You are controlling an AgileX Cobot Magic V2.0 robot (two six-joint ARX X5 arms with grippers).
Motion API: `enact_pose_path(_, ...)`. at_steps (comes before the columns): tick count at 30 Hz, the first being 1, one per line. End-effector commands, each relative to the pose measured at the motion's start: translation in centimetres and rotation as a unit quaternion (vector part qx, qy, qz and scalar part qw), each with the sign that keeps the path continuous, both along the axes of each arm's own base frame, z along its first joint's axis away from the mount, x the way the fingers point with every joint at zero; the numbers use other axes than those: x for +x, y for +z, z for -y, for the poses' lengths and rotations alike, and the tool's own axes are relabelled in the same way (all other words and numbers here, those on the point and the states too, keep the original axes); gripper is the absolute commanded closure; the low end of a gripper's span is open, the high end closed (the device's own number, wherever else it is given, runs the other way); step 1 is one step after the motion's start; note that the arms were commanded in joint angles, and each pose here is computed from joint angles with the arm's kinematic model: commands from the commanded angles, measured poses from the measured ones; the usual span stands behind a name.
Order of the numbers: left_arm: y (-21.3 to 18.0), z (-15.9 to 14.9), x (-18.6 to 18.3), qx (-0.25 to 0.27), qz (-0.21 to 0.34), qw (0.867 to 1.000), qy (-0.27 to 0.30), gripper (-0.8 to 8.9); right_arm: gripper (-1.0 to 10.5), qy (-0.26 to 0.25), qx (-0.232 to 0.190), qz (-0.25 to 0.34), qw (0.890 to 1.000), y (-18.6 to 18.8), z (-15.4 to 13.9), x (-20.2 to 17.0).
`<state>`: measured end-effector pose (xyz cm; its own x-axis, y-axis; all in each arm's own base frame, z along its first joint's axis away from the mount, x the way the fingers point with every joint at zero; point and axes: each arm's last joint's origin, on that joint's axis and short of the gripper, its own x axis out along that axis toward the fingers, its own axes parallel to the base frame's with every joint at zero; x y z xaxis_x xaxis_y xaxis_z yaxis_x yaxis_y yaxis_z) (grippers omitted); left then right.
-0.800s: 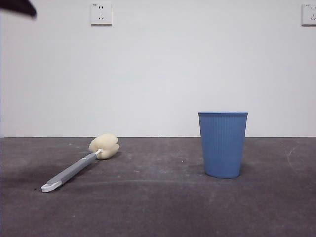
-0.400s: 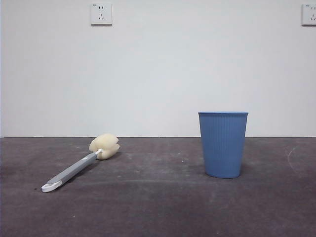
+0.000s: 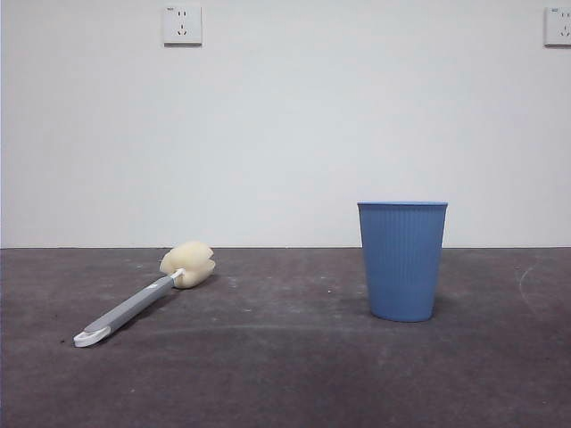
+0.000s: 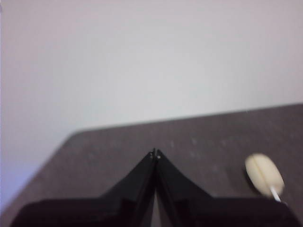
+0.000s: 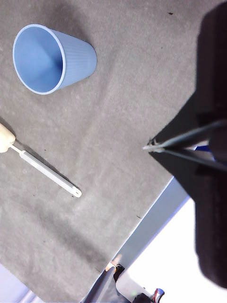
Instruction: Pick up the cup brush,pick up the cup,insert the brush into the cup,clean the cup,put the cup brush back,put the cup back to the fixed position on the table
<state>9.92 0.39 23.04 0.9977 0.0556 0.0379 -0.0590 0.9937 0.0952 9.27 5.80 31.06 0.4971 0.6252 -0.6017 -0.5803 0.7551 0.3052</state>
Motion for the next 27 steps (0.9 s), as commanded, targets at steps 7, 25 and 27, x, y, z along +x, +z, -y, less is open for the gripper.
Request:
enact_pose_path(7,-6.1,0.0,0.0,-0.066,-0.024,0.998,-0.001,8.17,9.4,-0.003,0.002,-0.001,1.0,0.0,0.0,0.0)
enact_pose_path(25,-8.3,0.2,-0.3,-0.083,-0.106,0.991,-0.021,8.17,9.4,-0.003,0.002,-0.001,1.0,0.0,0.0,0.0)
enact_pose_path(27,-8.3,0.2,-0.3,-0.083,-0.105,0.991,-0.019,8.17,9.4,-0.003,0.002,-0.001,1.0,0.0,0.0,0.0)
